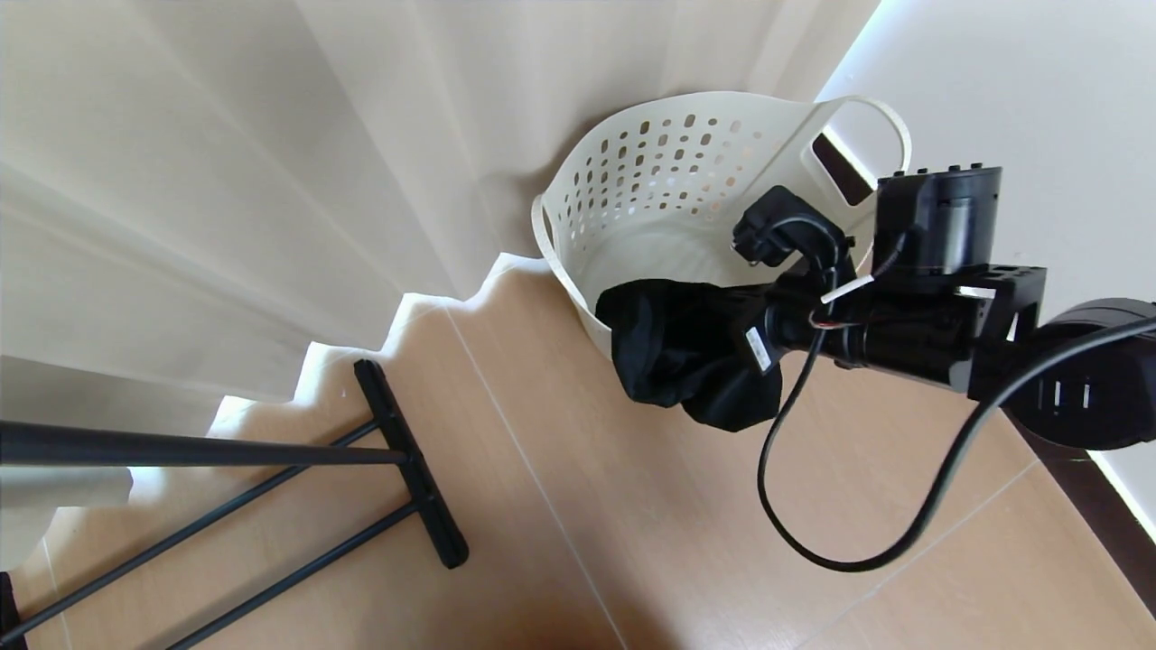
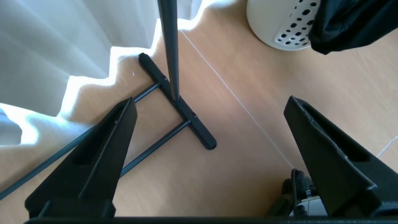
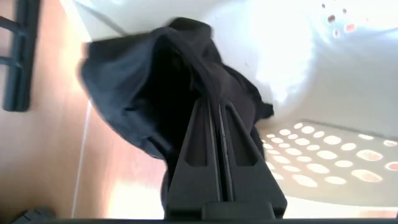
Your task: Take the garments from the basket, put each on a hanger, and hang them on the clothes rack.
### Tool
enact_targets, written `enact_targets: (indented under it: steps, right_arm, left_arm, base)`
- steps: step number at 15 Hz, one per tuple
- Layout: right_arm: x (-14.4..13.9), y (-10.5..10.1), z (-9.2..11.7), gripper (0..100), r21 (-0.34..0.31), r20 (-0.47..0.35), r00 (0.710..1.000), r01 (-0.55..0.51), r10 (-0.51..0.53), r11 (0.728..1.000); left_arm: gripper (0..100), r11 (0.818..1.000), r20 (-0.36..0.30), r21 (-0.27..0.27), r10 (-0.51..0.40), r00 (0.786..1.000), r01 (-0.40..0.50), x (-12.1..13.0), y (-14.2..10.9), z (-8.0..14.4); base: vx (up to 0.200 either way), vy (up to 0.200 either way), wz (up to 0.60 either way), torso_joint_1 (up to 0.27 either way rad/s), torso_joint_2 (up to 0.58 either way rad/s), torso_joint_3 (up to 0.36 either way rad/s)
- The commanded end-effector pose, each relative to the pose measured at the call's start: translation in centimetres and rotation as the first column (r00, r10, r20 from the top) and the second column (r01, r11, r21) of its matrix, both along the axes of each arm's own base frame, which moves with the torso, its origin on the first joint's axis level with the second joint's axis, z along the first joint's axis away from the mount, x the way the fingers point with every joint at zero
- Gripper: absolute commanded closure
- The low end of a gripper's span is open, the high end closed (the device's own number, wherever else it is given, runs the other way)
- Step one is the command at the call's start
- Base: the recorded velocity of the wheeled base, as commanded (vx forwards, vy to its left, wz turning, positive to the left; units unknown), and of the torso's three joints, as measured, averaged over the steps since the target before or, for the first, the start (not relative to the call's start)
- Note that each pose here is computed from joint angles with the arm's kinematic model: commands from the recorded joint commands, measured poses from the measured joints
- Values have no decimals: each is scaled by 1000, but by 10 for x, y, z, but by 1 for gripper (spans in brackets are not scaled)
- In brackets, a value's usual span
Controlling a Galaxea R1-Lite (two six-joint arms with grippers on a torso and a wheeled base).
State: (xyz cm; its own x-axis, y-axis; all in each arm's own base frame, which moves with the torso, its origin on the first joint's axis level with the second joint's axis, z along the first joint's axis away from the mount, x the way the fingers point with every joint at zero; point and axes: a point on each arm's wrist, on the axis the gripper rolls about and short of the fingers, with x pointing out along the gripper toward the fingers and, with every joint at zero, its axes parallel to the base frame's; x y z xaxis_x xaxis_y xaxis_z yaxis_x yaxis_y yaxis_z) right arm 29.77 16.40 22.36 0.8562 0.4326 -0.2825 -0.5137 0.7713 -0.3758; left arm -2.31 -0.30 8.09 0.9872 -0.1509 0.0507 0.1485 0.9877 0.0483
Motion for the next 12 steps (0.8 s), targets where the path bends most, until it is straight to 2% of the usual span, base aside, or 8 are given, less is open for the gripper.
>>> enact_targets:
  steps: [1, 3, 7, 10, 12]
  right_arm:
    - [-35, -2, 15, 100, 23, 44, 998, -48, 47, 999]
    - [-66, -4, 27, 100, 46, 81, 992, -101, 97, 994]
    - [-162, -19, 49, 100, 124, 179, 956, -256, 232, 959]
    - [-189, -36, 59, 100, 165, 239, 937, -297, 254, 940]
    - [-193, -41, 53, 100, 175, 226, 939, -302, 260, 937]
  left_arm:
    - [0, 1000, 1, 0, 1, 1000, -1, 0, 0, 0]
    - [0, 1000, 1, 0, 0, 1000, 0, 0, 0, 0]
    - [0, 1000, 1, 0, 0, 1000, 0, 0, 0, 0]
    - [0, 1000, 1, 0, 0, 1000, 0, 0, 0, 0]
    - [0, 1000, 2, 5, -3, 1000, 3, 0, 0, 0]
  base:
    - [0, 0, 0, 0, 0, 0]
    - [0, 0, 0, 0, 0, 0]
    - [0, 0, 0, 0, 0, 0]
    - [0, 0, 0, 0, 0, 0]
    - [0, 0, 0, 0, 0, 0]
